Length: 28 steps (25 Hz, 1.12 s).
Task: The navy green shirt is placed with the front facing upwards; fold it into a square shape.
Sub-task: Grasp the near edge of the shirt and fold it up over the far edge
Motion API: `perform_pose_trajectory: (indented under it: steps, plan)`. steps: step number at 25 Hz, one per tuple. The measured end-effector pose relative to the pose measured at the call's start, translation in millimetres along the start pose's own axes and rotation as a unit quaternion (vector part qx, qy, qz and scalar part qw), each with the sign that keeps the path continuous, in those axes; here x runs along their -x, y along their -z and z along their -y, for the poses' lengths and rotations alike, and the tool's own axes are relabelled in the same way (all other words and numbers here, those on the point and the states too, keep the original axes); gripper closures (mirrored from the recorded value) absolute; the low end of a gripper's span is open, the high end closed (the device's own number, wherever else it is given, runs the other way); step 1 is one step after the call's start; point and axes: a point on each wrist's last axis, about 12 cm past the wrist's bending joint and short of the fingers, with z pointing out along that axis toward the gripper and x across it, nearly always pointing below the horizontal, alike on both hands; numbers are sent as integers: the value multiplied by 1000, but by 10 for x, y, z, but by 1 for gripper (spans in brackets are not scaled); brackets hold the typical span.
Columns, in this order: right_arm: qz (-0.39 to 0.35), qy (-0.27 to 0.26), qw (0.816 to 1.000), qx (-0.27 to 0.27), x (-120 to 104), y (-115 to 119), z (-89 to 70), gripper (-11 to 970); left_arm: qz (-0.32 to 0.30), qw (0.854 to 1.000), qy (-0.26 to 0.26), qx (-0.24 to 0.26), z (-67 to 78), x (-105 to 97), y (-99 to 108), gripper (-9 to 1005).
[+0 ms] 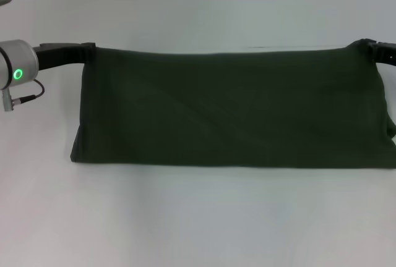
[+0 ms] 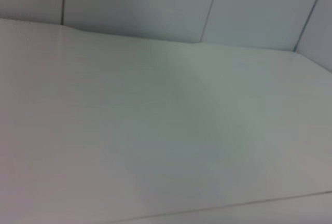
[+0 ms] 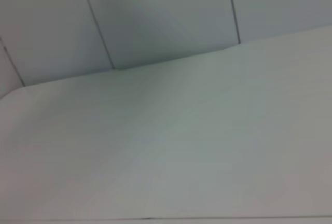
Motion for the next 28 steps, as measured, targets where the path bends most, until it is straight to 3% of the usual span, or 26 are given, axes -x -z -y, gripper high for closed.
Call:
perform_pose_trajectory:
  steps: [26, 28]
  plan:
    - [-11, 41, 999, -22, 8, -112, -67, 831, 11, 1000, 6, 18, 45, 14, -110, 997]
    - [-9, 45, 999, -26, 35, -120, -67, 828, 14, 1000, 10, 20, 40, 19, -110, 959]
